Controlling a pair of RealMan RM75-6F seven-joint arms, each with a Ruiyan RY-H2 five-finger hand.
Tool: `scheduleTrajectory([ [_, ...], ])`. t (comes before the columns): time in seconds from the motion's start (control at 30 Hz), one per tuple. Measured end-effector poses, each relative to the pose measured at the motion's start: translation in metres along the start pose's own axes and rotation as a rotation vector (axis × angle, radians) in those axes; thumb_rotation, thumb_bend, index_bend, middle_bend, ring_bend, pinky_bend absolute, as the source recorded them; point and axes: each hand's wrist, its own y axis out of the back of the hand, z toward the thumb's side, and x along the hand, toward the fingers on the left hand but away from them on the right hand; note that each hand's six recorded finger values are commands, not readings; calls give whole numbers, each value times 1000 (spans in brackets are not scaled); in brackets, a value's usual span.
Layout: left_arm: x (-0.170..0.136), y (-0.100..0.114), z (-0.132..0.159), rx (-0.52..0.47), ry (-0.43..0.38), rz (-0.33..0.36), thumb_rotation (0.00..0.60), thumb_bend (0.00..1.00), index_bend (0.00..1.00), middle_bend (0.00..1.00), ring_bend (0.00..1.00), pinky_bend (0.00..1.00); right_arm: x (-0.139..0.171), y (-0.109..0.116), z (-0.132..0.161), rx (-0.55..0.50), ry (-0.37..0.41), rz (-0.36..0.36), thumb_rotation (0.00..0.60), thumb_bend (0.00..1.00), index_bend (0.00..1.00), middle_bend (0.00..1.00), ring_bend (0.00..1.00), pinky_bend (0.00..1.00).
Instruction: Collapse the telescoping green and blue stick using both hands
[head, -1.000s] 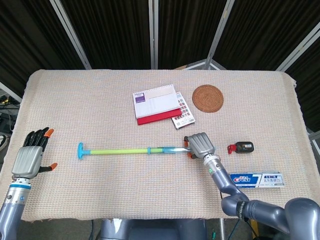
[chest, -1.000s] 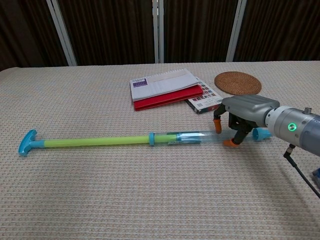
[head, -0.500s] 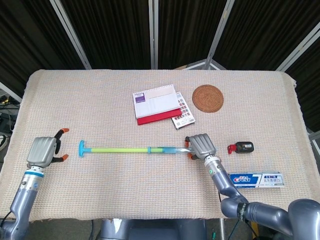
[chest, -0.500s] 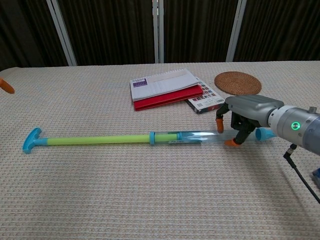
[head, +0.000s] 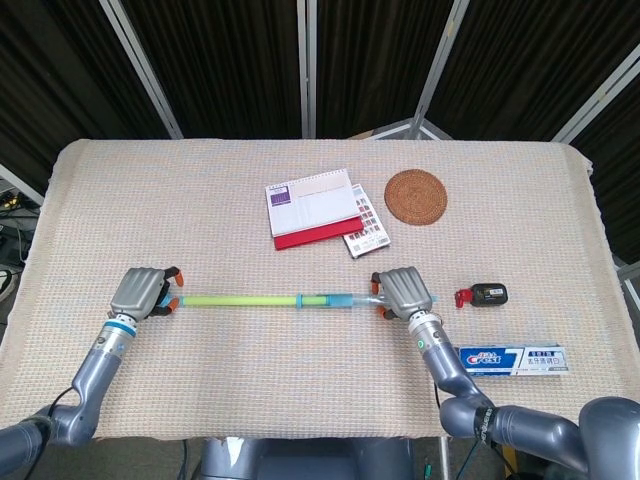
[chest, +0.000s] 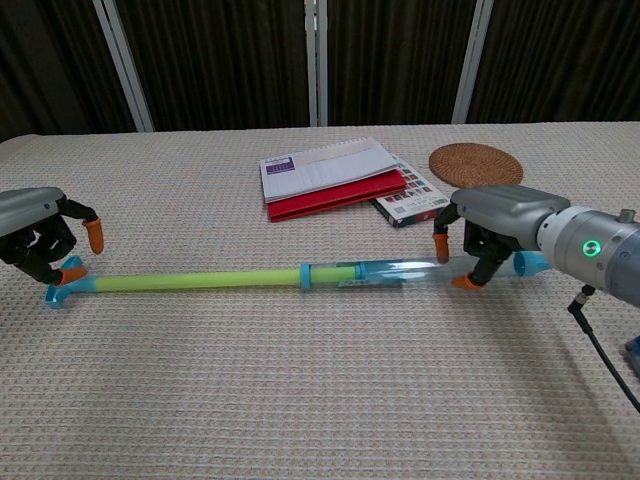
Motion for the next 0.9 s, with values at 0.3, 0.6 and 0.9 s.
scheduleTrajectory([
  [0.3,0,-12,1,-21,5,-38,600,372,468,839,798,1000,1,-1,2,0,-1,7,600,357,636,1000,1000,1000],
  [0.6,-1,-17,-4,-15,22,-65,600,372,453,838,797,1000,1,-1,4,-2,0,6,600,357,636,1000,1000,1000],
  [0.9,2,-21,-8,-22,43,-81,600,377,505,839,797,1000,2,-2,4,-5,1,7,600,357,636,1000,1000,1000],
])
